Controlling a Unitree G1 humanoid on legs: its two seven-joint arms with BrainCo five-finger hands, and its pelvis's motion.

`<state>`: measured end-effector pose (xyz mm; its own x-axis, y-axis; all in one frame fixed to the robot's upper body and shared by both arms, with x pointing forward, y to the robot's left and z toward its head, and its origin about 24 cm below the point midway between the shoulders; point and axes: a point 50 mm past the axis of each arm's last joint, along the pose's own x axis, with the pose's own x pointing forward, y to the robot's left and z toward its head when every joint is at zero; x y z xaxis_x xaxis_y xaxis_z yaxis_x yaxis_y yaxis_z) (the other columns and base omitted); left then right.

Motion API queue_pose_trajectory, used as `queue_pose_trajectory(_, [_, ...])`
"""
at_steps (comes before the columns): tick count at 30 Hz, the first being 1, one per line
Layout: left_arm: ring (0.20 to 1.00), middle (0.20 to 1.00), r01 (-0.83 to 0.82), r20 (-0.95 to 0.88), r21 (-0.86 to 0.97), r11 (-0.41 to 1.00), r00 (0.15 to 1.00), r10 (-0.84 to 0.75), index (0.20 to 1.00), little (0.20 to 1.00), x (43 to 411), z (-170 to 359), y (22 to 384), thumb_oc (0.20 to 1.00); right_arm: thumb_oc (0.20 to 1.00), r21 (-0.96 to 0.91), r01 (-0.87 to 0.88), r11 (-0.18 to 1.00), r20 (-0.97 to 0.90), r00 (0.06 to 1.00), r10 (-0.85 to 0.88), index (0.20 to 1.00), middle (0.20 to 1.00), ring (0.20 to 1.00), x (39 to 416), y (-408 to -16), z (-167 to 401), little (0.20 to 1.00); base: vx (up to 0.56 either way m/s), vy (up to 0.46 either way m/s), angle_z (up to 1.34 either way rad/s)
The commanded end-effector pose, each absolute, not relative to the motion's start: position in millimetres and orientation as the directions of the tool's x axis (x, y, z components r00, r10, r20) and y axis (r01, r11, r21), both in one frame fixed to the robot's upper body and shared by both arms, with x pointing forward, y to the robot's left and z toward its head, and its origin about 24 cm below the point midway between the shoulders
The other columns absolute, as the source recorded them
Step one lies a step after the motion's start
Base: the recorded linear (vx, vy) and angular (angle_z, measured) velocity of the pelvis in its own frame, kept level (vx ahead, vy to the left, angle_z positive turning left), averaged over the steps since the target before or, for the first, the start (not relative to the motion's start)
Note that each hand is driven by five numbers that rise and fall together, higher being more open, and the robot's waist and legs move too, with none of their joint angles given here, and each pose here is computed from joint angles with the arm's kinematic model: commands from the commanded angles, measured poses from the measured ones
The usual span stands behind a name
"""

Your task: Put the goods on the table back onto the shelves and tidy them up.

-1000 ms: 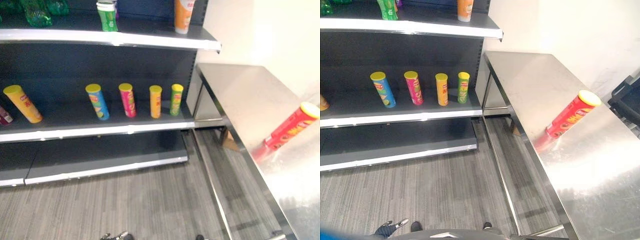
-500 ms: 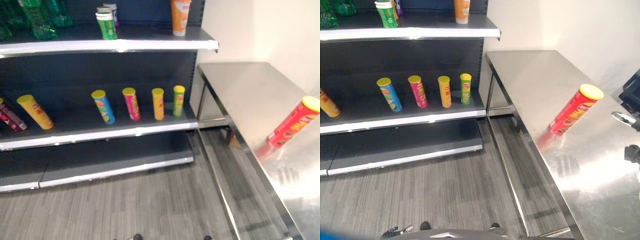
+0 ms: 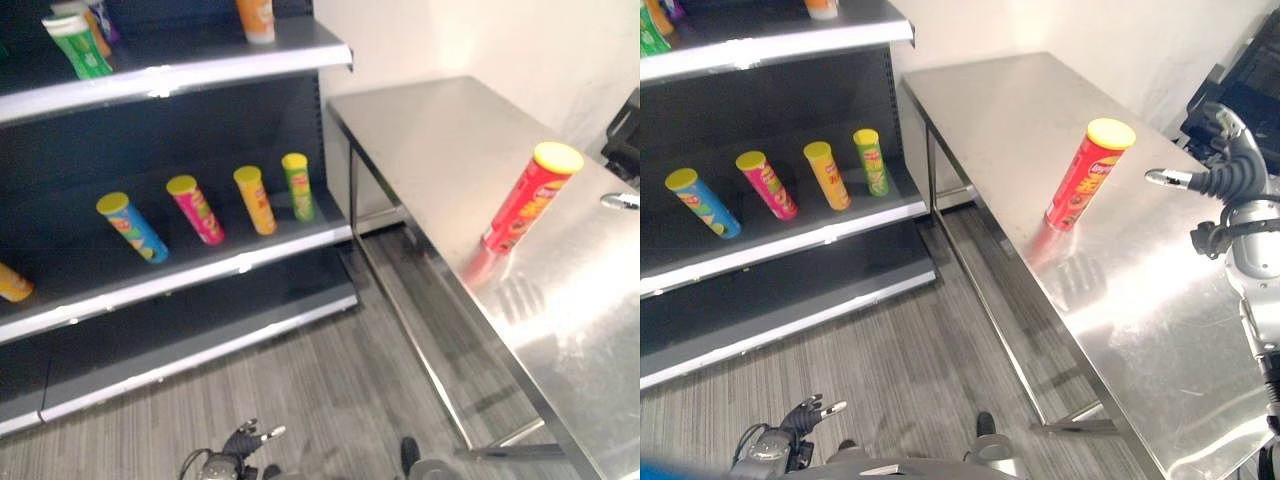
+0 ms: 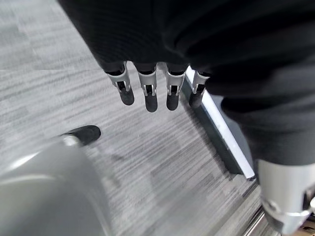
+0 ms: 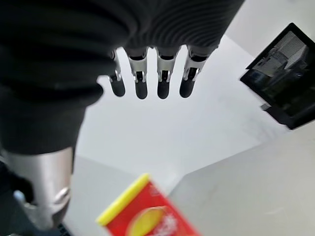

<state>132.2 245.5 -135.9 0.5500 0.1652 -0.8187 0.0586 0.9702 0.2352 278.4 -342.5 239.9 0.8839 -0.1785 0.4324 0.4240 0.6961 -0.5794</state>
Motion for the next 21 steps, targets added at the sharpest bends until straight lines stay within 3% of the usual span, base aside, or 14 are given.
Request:
queue_pose_trajectory(1, [1.000, 1.000, 0.004, -0.822, 0.274, 0.962, 0.520, 0.232, 1.000, 1.000, 117, -134, 268, 1.000, 1.000, -0.569, 0.424, 0.704, 0.499, 0.859, -0.113, 1.000, 1.000, 1.000, 284, -332, 259, 1.000, 0.13, 0.184, -0.61])
queue_pose_trajectory(6, [1.000, 1.000, 0.042, -0.869, 0.292, 0.955, 0.429, 0.247, 1.000, 1.000, 91, -146, 268, 1.000, 1.000, -0.578, 0.370, 0.727, 0.456, 0.885, -0.088, 1.000, 1.000, 1.000, 296, -322, 250, 1.000, 0.14, 0.279, -0.55])
queue_pose_trajectory(14, [1.000, 1.000, -0.008, -0.842, 0.331, 0.944, 0.449, 0.299, 1.000, 1.000, 92, -138, 283, 1.000, 1.000, -0.622, 0.369, 0.691, 0.446, 0.892, -0.075, 1.000, 1.000, 1.000, 306, -311, 244, 1.000, 0.05, 0.145, -0.65])
queue_pose_trajectory(21, [1.000, 1.000, 0.009, -0.844, 0.343, 0.939, 0.441, 0.304, 1.000, 1.000, 89, -139, 283, 1.000, 1.000, -0.637, 0.433, 0.638, 0.484, 0.869, -0.106, 1.000, 1.000, 1.000, 299, -319, 249, 1.000, 0.04, 0.020, -0.02])
